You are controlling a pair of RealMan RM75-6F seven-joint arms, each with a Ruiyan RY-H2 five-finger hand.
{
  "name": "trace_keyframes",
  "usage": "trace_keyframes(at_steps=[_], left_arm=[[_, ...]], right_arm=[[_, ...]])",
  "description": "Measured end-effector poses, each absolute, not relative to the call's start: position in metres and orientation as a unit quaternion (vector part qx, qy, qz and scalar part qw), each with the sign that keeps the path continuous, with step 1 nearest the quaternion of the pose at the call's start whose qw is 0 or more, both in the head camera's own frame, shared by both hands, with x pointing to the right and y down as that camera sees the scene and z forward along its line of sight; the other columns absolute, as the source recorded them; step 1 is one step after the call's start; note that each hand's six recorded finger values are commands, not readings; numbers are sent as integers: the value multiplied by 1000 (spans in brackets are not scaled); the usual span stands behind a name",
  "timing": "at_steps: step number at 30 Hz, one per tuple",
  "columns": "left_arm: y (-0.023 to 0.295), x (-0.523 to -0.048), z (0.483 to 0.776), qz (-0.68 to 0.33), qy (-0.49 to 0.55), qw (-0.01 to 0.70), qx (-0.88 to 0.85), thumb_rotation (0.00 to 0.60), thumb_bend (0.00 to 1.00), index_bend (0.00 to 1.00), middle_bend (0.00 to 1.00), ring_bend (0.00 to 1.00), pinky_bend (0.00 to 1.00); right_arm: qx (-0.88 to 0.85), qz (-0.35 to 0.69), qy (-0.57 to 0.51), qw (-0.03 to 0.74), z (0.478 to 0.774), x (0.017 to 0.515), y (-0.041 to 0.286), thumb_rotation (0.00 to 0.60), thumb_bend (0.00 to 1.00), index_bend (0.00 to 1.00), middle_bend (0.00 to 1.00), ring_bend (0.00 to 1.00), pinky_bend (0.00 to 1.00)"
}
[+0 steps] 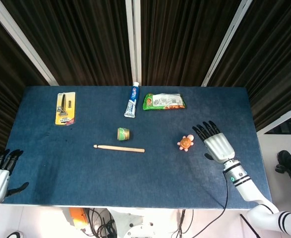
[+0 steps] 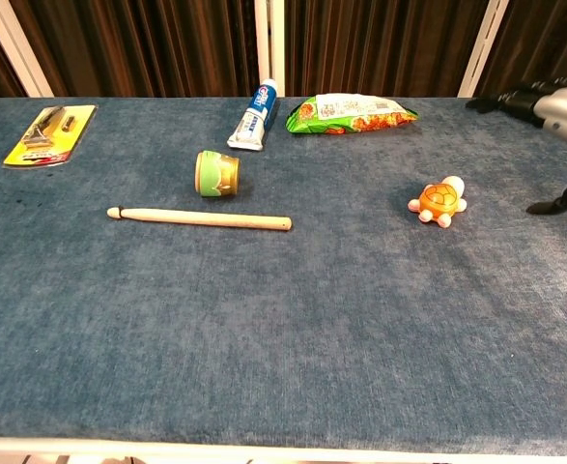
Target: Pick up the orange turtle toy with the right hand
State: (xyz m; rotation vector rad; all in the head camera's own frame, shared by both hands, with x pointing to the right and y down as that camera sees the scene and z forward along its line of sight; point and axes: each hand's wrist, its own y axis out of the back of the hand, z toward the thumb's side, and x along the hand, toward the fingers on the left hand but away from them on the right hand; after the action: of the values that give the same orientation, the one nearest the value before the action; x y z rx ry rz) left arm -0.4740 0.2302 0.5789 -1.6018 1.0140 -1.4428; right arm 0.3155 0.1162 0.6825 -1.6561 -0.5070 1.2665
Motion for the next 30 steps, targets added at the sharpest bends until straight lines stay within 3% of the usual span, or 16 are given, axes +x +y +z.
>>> trace_keyframes(at_steps=[3,12,17,18,21,22,27,30], left_arm=[[230,-475,579,-565,396,369,-623,600,124,110,85,0,35],[230,-481,581,-568,398,362,-622,600,124,110,85,0,35],[230,-485,582,-570,400,358,-622,600,124,109,85,0,36],[230,-485,582,-569,401,358,-623,600,124,109,85,0,35],[230,-485,582,-566,401,360,-624,600,124,109,84,0,35],[230,-485,581,-566,401,360,-624,600,125,109,85,0,36],[230,-486,580,-566,401,360,-623,600,127,110,85,0,36],[230,-486,580,-565,401,362,-624,600,127,109,85,0,37]], right_arm=[[-684,525,-178,474,695,306,114,600,38,32,111,0,0],[-687,525,-157,478,727,277,103,600,92,271,245,2,0],[-686,525,-156,478,735,270,97,600,207,368,341,109,6],[-688,527,-153,476,737,268,97,600,228,381,356,159,51],[-692,530,-145,469,744,264,97,600,262,447,411,320,344],[-693,529,-144,468,745,263,98,600,272,476,429,353,396],[-697,513,-163,474,743,257,99,600,366,787,649,616,732],[-696,498,-182,485,740,256,98,600,422,958,771,732,855]])
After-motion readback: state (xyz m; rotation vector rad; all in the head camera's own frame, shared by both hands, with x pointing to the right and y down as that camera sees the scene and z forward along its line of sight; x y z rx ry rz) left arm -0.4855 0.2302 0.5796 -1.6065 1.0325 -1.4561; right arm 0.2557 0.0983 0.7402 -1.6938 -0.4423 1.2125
